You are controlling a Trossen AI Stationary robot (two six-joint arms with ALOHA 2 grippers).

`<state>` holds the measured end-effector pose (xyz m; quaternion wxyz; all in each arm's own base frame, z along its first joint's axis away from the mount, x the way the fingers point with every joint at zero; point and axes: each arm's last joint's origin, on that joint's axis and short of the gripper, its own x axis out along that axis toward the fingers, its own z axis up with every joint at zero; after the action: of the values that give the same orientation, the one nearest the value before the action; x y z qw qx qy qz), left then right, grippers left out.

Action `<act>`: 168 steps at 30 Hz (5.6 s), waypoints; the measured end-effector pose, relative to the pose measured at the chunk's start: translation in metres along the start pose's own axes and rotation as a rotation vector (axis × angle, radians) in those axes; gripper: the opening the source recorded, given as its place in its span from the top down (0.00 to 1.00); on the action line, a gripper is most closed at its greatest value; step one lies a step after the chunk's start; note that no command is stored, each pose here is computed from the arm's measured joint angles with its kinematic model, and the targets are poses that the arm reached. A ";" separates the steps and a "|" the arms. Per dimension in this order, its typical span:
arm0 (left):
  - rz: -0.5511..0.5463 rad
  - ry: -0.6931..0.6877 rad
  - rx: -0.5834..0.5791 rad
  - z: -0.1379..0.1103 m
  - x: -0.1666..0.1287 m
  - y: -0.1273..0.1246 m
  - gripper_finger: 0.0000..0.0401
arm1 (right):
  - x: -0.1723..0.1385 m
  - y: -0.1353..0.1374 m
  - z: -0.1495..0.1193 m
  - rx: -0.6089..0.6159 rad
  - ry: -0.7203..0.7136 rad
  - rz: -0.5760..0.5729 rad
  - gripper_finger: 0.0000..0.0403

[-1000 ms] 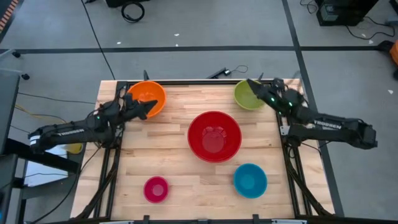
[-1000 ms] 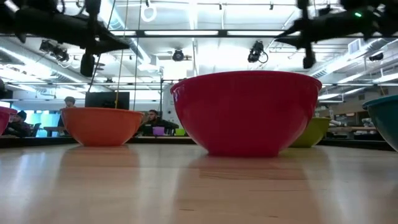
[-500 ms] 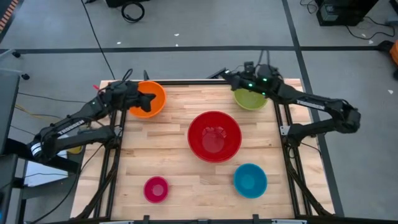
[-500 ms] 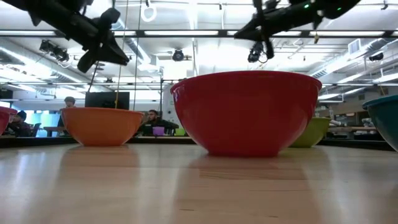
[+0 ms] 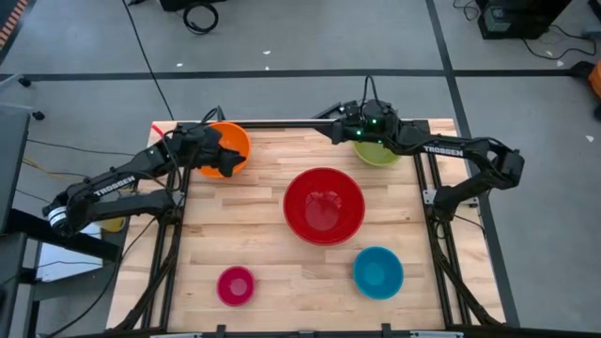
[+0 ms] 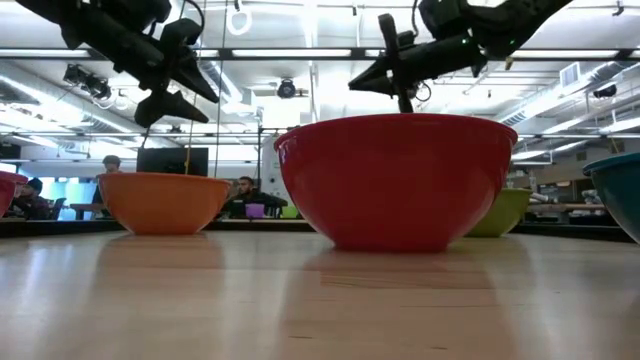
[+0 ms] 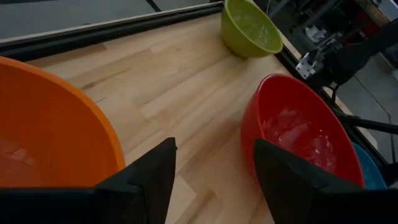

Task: Nest bowls inside each other
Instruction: Stack the orange bowl into the red bowl

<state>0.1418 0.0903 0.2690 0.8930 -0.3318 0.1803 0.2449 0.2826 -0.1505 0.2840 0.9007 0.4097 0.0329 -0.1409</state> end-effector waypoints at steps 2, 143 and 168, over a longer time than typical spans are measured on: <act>0.003 -0.001 0.000 0.000 0.000 0.000 0.46 | 0.005 0.001 -0.003 -0.003 0.003 0.029 0.93; 0.303 0.402 0.488 -0.042 0.086 -0.054 0.33 | -0.064 0.005 -0.014 -0.140 0.102 -0.517 0.71; 0.516 0.510 0.378 -0.019 0.093 -0.015 0.34 | -0.064 0.007 -0.016 -0.133 0.124 -0.488 0.71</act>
<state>0.2226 0.0976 0.2181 0.7741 -0.1558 0.5152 0.3333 0.2246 -0.1202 0.2898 0.8611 0.3376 0.1953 -0.3262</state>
